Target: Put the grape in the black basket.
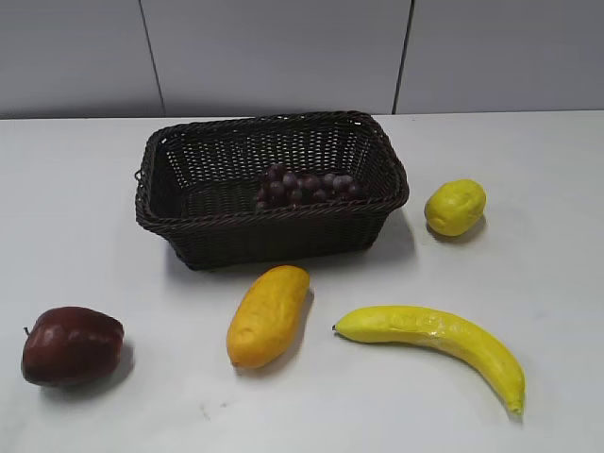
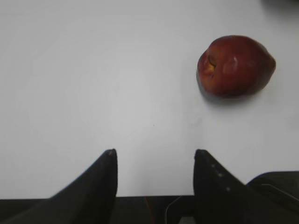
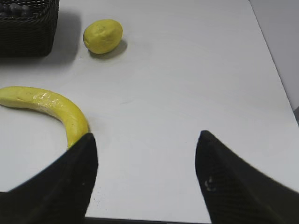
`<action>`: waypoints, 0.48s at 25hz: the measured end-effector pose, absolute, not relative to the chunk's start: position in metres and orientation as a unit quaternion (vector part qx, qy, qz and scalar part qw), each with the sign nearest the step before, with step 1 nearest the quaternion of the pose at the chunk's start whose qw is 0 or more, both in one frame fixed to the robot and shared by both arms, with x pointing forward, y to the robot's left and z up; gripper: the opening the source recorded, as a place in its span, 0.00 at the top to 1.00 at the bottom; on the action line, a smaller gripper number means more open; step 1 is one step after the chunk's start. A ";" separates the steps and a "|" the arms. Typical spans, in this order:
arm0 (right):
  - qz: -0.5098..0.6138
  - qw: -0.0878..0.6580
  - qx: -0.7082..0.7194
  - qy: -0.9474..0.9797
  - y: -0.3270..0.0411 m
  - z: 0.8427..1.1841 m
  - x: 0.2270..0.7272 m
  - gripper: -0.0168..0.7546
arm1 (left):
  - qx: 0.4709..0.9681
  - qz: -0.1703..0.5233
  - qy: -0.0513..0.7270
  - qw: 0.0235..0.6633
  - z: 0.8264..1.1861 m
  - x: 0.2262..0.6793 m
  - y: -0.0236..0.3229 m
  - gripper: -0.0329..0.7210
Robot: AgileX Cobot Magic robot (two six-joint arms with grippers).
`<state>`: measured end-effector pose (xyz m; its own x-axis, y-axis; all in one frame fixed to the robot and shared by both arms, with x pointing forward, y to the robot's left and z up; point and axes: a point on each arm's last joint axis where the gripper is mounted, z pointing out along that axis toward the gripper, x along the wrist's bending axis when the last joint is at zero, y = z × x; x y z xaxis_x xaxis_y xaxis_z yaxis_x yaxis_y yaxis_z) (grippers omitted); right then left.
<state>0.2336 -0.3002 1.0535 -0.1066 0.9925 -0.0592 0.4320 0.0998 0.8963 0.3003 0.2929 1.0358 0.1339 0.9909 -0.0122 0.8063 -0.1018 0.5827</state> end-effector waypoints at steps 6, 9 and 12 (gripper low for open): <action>0.377 0.372 0.555 0.641 -0.300 1.054 0.234 0.33 | 0.701 0.238 0.613 0.276 1.042 0.283 0.294 0.31; 0.377 0.372 0.555 0.641 -0.300 1.054 0.234 0.33 | 0.694 0.256 0.605 0.295 1.044 0.274 0.294 0.31; 0.377 0.372 0.555 0.641 -0.300 1.054 0.234 0.33 | 0.686 0.275 0.597 0.313 1.046 0.266 0.295 0.31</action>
